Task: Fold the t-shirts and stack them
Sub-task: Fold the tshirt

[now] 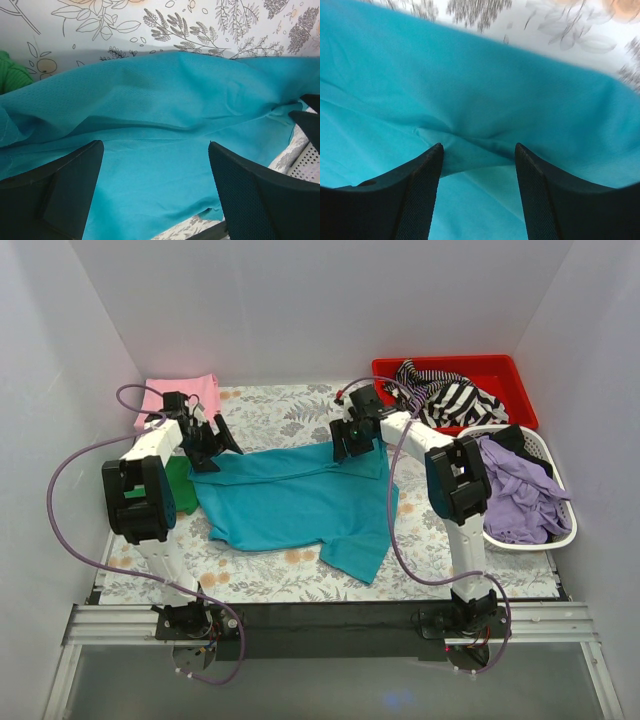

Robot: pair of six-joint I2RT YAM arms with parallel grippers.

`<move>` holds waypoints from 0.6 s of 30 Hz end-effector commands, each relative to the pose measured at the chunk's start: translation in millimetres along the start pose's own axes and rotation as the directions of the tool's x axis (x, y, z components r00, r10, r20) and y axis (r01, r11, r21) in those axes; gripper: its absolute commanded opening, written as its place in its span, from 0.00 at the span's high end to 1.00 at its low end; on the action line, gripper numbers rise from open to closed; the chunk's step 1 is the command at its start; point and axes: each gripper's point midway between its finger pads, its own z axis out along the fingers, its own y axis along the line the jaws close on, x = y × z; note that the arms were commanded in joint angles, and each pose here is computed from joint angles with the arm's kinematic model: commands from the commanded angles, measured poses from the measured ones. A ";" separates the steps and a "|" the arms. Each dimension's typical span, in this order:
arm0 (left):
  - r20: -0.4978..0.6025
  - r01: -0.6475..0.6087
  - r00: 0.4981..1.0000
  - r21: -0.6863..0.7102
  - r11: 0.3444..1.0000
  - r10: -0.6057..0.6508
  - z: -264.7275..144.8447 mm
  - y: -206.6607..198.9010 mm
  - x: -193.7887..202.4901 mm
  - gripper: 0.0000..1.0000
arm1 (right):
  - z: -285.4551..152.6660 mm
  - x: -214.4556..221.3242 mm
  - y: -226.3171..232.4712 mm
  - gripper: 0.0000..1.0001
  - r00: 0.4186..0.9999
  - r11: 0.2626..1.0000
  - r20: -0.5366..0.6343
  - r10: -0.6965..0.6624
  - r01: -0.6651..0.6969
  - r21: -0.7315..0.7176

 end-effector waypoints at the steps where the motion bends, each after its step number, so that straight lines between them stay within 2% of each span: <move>1: 0.016 -0.019 1.000 -0.017 1.000 0.020 3.2 2.5 -3.7 0.16 | -20.5 12.6 11.9 0.36 0.999 0.999 -0.021 -0.041 0.042 0.021; 9: 0.005 -0.029 1.000 -0.036 0.999 0.029 8.0 7.8 -4.4 0.16 | -48.0 83.7 17.6 0.39 0.991 0.996 -0.127 -0.038 0.047 0.072; 14: 0.004 -0.028 1.000 -0.047 0.999 0.029 10.0 11.2 -4.8 0.16 | -63.7 96.5 31.9 0.40 0.991 0.993 -0.105 -0.079 0.087 0.078; 18: -0.005 -0.029 1.000 -0.042 0.999 0.029 14.5 11.9 -4.1 0.16 | -76.5 83.1 43.7 0.39 0.990 0.988 -0.059 -0.127 0.131 0.078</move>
